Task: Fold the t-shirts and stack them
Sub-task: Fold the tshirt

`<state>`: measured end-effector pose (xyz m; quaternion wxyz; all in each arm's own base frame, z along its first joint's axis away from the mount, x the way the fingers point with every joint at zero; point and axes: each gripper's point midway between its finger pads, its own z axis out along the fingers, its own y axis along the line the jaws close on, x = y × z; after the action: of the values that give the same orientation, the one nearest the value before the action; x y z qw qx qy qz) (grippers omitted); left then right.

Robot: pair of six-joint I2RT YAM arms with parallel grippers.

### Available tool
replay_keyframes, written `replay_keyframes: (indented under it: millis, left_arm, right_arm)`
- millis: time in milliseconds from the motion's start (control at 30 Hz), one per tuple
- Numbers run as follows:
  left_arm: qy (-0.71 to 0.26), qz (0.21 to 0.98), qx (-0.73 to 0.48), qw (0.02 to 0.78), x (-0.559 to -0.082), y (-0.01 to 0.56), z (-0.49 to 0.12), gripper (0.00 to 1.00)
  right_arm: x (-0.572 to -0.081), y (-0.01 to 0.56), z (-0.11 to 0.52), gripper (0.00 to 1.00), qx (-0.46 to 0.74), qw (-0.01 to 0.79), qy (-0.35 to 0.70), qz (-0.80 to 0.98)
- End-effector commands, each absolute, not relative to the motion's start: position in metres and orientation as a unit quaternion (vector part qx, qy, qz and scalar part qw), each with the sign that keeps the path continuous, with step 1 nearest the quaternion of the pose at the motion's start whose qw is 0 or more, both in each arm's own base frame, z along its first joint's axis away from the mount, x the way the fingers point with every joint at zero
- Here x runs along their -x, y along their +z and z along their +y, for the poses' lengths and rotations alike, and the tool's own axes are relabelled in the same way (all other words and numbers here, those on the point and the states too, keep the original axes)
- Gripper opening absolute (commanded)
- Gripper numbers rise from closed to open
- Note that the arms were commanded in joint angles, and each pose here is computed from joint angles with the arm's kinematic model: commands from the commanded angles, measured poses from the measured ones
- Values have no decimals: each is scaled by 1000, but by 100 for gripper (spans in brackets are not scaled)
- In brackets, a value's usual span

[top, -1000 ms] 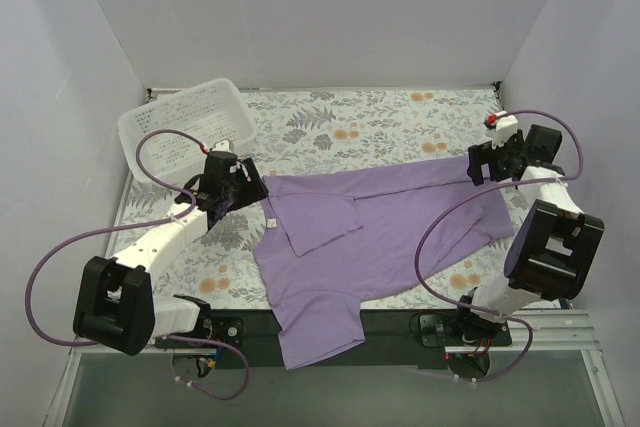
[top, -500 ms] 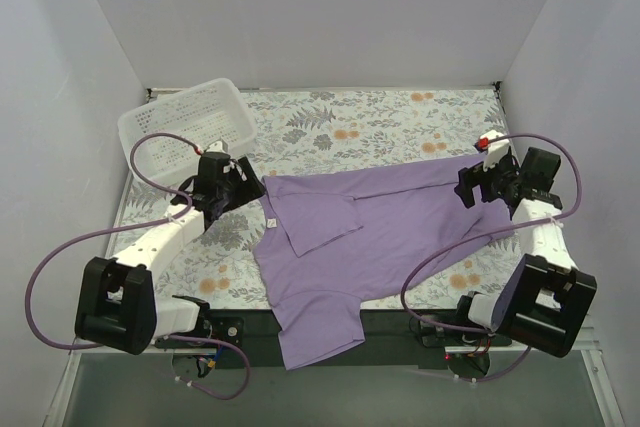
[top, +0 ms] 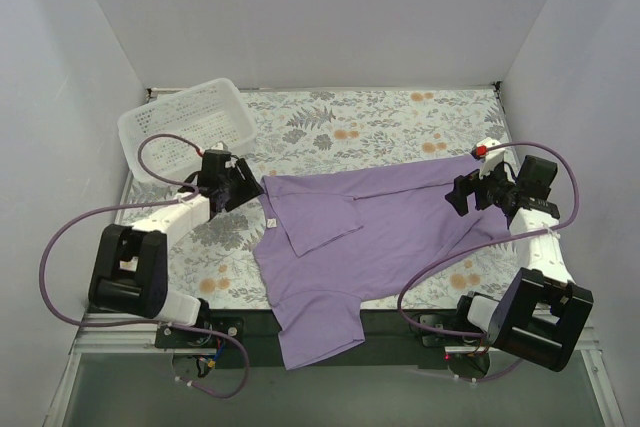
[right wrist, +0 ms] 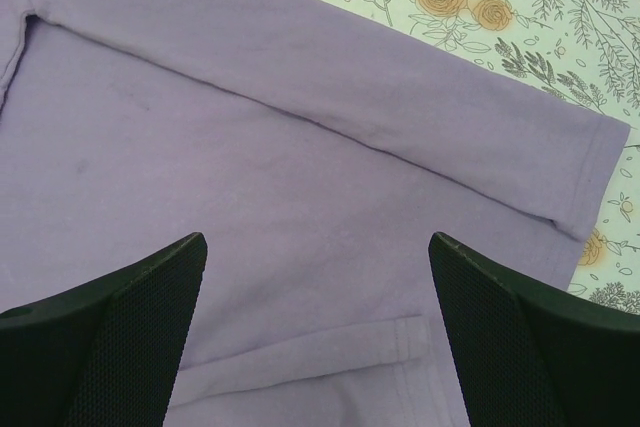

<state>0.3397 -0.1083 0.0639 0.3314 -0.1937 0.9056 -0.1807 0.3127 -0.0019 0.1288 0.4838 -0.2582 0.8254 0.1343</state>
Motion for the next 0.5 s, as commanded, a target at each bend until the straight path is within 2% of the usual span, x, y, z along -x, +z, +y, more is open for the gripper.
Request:
replay_keyframes:
  millis: [0,233,467]
  left_arm:
    - [-191,896,191,353,-365,78,-112,56]
    - [-188,905,181,336,-389,63,-119,50]
    - [-173,903,147,365,-402,73,-117,48]
  right_arm:
    - [-310,126,5,98,259,480,155,824]
    - [-310,121,3,98,255,473,154,829]
    - [-310,118,3,98,256,470,157,830]
